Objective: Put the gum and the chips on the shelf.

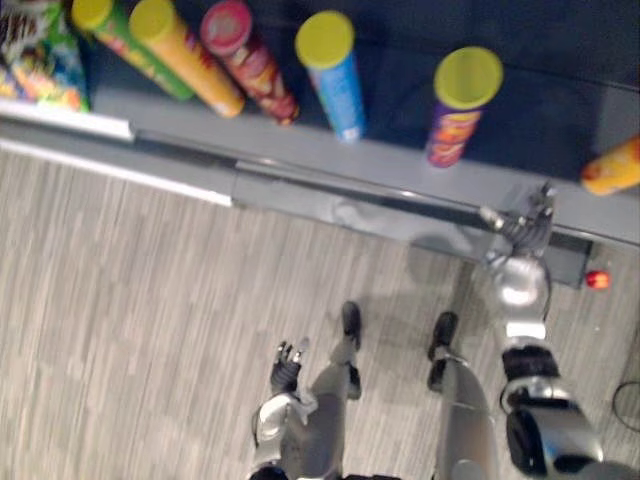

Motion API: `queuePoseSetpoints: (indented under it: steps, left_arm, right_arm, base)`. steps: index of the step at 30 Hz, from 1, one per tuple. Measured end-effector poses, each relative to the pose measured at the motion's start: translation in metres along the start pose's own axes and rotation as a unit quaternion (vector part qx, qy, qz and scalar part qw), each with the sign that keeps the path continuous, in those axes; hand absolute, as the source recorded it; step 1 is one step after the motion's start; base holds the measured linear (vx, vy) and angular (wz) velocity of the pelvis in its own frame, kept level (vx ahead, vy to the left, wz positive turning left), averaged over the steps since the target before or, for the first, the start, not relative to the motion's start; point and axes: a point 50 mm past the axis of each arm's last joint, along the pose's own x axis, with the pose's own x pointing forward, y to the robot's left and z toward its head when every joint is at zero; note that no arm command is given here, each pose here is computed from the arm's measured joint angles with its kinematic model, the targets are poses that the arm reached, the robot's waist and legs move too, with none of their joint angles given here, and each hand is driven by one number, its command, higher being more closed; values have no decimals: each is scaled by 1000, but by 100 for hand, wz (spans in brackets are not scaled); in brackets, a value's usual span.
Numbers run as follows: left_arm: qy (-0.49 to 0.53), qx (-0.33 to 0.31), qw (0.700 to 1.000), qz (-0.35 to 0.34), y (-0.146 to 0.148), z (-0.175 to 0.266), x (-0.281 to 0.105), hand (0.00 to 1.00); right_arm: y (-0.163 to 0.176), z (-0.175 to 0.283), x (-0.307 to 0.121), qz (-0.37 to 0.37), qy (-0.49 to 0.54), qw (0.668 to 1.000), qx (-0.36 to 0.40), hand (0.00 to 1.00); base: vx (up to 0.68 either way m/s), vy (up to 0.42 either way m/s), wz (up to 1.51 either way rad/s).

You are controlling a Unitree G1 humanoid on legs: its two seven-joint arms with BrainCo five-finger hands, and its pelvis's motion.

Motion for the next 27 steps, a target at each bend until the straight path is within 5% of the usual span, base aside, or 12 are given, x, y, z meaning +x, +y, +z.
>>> queuePoseSetpoints:
  steps: [7,14,27]
  left_arm:
    - [54,88,994,35,34,-16,0,0]
    - [146,148,976,68,76,-46,-16,0]
    - [215,55,963,151,111,-83,-53,0]
  right_arm:
    - [-39,-75,-75,61,130,988,-63,0]
    - [-71,-138,-158,175,293,933,-116,0]
    - [-159,-196,-279,31,584,800,-131,0]
  base:
    - [85,-20,-41]
    - [58,11,-32]
    - [57,15,-10]
